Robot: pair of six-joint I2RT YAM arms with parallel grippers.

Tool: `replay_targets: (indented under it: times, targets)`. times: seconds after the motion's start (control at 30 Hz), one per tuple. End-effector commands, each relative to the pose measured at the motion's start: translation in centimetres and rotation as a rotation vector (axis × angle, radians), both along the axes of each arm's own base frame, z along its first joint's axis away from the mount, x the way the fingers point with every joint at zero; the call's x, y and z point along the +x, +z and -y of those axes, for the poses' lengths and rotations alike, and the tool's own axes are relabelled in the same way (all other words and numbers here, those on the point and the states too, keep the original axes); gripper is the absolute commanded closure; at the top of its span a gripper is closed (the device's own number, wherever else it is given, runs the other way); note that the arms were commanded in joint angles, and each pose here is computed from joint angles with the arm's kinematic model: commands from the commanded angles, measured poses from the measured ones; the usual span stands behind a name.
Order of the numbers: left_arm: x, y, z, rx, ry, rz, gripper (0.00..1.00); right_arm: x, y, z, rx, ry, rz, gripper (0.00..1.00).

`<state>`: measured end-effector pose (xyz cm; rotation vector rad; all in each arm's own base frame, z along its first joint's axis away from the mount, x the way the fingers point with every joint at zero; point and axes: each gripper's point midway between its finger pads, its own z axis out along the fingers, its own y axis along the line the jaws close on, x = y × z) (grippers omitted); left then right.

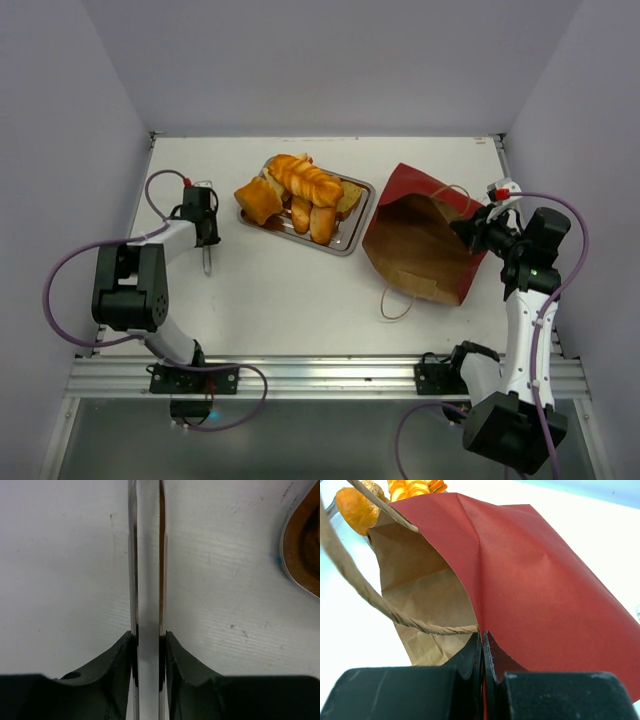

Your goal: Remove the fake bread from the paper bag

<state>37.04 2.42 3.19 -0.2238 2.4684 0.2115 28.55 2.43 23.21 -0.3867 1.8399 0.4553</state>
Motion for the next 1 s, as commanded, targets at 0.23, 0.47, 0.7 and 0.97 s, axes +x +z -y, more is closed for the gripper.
replay_targets:
  times: [0.23,0.47,0.7,0.97]
  targets:
    - [-0.9,-3.1,0.2,-0.055,0.002,-0.106,0.32,0.0,1.6,-0.3,0.012,0.020,0.029,0.98]
    - [0.4,2.4,0.0,-0.121,0.045,0.036,0.00,0.1,4.6,-0.2,0.010,0.009,0.037,0.98]
    - [0.0,11.6,0.8,-0.163,0.023,0.282,0.00,1.3,9.6,1.0,0.107,-0.122,-0.030,1.00]
    - [-3.4,17.6,2.7,-0.224,-0.079,0.517,0.00,3.8,12.5,4.1,0.390,-0.459,-0.160,1.00]
